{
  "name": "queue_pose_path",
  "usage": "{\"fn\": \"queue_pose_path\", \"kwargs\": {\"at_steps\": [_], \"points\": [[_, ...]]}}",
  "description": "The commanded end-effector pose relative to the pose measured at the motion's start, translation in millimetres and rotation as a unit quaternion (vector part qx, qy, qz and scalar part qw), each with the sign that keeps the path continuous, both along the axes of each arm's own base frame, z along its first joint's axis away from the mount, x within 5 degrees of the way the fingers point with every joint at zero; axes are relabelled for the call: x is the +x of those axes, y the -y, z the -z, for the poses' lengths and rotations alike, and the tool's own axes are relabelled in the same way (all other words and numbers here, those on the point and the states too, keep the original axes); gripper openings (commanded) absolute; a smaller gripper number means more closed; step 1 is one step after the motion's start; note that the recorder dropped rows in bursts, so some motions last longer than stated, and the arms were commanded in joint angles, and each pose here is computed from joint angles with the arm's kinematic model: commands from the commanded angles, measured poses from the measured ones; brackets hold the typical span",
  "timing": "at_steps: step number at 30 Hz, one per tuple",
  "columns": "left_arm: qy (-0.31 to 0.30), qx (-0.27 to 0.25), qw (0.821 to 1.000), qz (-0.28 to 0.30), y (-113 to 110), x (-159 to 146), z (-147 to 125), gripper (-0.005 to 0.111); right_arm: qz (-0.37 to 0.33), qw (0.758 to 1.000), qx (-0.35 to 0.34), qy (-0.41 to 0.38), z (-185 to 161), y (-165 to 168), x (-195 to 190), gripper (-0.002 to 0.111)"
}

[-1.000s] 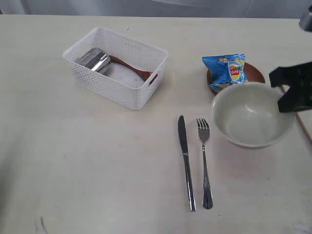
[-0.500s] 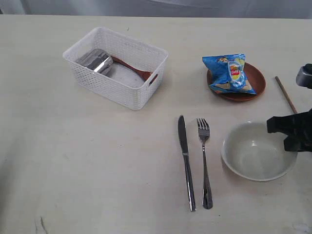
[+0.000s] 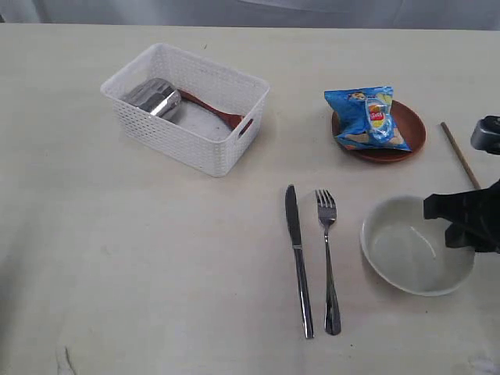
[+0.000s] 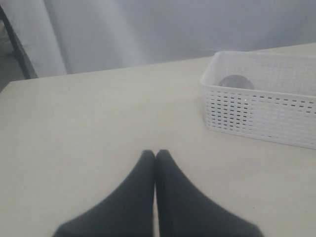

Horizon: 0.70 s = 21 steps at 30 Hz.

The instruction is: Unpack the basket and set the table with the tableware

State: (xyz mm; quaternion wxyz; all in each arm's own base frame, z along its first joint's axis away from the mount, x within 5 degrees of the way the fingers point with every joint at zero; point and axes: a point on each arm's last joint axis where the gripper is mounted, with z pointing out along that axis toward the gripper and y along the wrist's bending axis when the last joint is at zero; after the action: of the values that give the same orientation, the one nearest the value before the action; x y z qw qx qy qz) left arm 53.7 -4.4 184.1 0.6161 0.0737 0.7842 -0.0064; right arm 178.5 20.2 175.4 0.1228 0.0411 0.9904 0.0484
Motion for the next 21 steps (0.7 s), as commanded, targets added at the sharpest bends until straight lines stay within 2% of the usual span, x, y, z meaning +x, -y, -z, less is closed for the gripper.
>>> {"fn": "queue_pose_path", "kwargs": {"at_steps": [1,7,13,17,21], "points": [[0.001,-0.003,1.0,0.003,0,0,1,0.0,-0.003,1.0,-0.003,0.001,-6,1,4,0.053],[0.001,-0.003,1.0,0.003,0,0,1,0.0,-0.045,0.999,-0.009,0.001,-33,-1,18,0.054],[0.001,-0.003,1.0,0.003,0,0,1,0.0,-0.059,0.998,-0.002,0.013,-61,-3,28,0.054],[0.001,-0.003,1.0,0.003,0,0,1,0.0,-0.061,0.993,0.033,0.091,-90,-9,25,0.054],[0.001,-0.003,1.0,0.003,0,0,1,0.0,-0.057,0.979,0.054,0.189,-120,-11,13,0.054]]}}
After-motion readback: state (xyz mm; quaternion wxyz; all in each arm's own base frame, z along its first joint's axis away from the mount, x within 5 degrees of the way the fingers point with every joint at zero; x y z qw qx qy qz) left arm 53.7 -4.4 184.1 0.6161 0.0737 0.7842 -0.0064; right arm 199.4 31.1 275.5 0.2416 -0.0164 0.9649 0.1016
